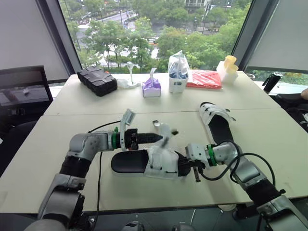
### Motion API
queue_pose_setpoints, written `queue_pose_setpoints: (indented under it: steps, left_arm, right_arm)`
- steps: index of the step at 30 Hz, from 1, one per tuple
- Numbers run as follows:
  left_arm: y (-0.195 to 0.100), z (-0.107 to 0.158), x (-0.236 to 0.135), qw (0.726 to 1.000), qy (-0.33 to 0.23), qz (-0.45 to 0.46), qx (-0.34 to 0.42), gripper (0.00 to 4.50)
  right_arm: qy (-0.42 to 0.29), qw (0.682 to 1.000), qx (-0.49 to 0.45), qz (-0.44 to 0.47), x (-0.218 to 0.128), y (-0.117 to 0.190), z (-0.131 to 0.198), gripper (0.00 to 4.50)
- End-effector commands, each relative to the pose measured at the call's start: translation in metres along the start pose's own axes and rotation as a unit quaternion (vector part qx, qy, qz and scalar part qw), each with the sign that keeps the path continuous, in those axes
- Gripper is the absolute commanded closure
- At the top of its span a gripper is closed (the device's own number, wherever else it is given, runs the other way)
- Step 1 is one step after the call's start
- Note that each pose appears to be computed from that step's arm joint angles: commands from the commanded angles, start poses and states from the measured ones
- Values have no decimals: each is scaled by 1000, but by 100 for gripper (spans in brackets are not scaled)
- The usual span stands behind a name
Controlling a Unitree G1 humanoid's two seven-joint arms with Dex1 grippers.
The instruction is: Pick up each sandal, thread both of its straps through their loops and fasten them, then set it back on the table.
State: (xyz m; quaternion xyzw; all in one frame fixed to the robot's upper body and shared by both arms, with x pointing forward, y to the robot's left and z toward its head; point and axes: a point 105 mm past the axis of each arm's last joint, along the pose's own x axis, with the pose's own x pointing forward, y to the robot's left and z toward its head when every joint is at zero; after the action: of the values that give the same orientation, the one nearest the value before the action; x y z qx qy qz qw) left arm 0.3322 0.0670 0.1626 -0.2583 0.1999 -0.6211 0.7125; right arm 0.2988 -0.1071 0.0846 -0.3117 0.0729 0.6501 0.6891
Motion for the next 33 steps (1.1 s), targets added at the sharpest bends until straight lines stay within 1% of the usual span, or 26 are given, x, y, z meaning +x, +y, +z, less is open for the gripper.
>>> queue_pose_setpoints:
  steps: [1,3,4,6,9,14,20,28,31,33]
  left_arm:
    - [3,10,-2,1000,-23,13,9,116]
    - [8,14,-4,999,-37,29,13,21]
    - [11,17,-6,998,-44,38,18,9]
    - [17,21,-7,996,-49,62,41,9]
    - [19,23,-6,995,-39,70,65,9]
    - [30,10,-1,986,24,101,130,9]
    - [38,5,5,982,40,112,147,9]
    - [40,7,9,983,33,110,144,9]
    - [39,9,8,984,31,107,141,81]
    - [37,10,7,985,30,102,137,186]
  right_arm:
    - [62,997,45,12,2,12,-34,450]
    - [63,997,45,12,2,13,-34,450]
    - [63,997,46,12,2,13,-35,450]
    - [63,997,46,12,2,13,-35,450]
    - [62,997,46,12,3,13,-35,450]
    - [62,997,46,12,3,13,-35,450]
    - [61,997,45,11,3,12,-34,450]
    - [64,997,45,11,2,13,-35,450]
    - [65,997,45,11,2,13,-35,450]
    - [65,997,44,12,2,12,-35,450]
